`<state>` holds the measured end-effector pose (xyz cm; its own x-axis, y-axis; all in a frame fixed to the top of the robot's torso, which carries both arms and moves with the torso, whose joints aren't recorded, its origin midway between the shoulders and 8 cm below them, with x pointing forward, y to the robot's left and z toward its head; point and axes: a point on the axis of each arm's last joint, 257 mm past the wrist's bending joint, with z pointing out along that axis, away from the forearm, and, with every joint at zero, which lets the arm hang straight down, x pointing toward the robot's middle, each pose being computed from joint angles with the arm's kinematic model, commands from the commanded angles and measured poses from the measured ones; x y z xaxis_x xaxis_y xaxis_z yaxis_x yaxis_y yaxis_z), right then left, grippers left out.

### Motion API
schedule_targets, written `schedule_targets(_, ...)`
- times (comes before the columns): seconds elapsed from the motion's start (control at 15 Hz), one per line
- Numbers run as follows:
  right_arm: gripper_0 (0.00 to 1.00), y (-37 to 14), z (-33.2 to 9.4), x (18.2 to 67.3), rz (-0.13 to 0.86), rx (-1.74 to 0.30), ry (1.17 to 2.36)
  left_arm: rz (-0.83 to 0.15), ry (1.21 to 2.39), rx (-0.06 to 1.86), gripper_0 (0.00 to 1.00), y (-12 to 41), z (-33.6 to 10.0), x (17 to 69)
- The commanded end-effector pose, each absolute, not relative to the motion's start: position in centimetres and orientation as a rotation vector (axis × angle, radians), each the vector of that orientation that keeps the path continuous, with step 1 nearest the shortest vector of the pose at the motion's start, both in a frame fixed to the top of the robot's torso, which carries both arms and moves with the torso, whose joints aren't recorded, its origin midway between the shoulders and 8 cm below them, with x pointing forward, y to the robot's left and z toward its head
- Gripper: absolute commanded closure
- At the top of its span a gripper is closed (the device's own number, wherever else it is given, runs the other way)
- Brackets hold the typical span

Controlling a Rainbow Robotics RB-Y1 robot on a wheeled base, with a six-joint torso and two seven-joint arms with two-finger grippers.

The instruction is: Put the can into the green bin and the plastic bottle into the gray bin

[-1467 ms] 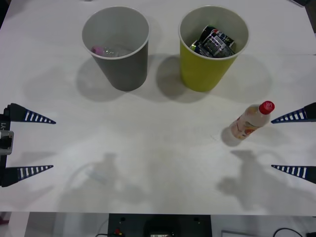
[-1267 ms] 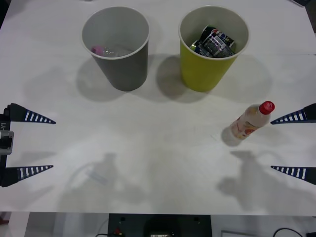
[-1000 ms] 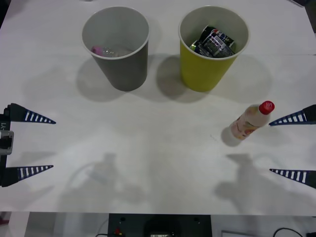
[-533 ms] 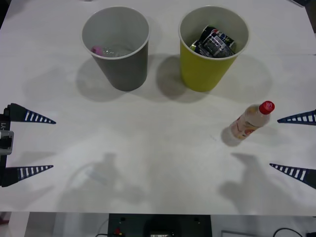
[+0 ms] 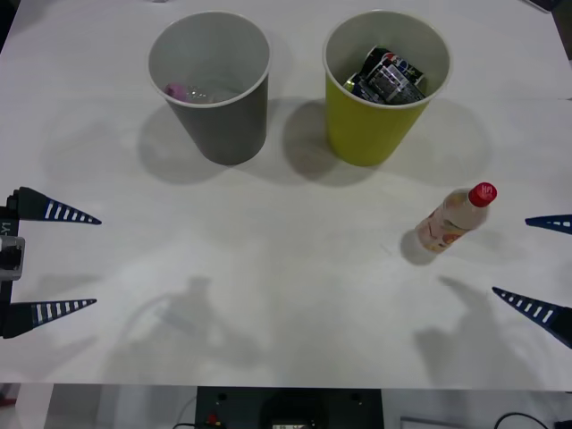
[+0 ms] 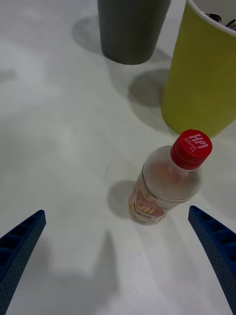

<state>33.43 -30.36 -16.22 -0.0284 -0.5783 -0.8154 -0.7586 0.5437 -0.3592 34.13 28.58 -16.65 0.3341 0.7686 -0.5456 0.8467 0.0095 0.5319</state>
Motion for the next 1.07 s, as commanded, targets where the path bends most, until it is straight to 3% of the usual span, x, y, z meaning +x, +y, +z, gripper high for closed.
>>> schedule_targets(0.07,0.0,-31.7,-16.5,33.9,0.202,-1.047,1.721,-0.118,1.444,1.762,0.02,28.6,-16.7,34.1)
schedule_targets(0.47,0.0,-33.1,-17.5,35.4,0.196,-0.986,1.701,-0.118,1.444,1.762,0.02,28.6,-16.7,34.1)
schedule_targets(1.07,0.0,-34.2,-19.6,38.1,0.276,-1.079,1.596,-0.118,1.444,1.762,0.02,28.6,-16.7,34.1)
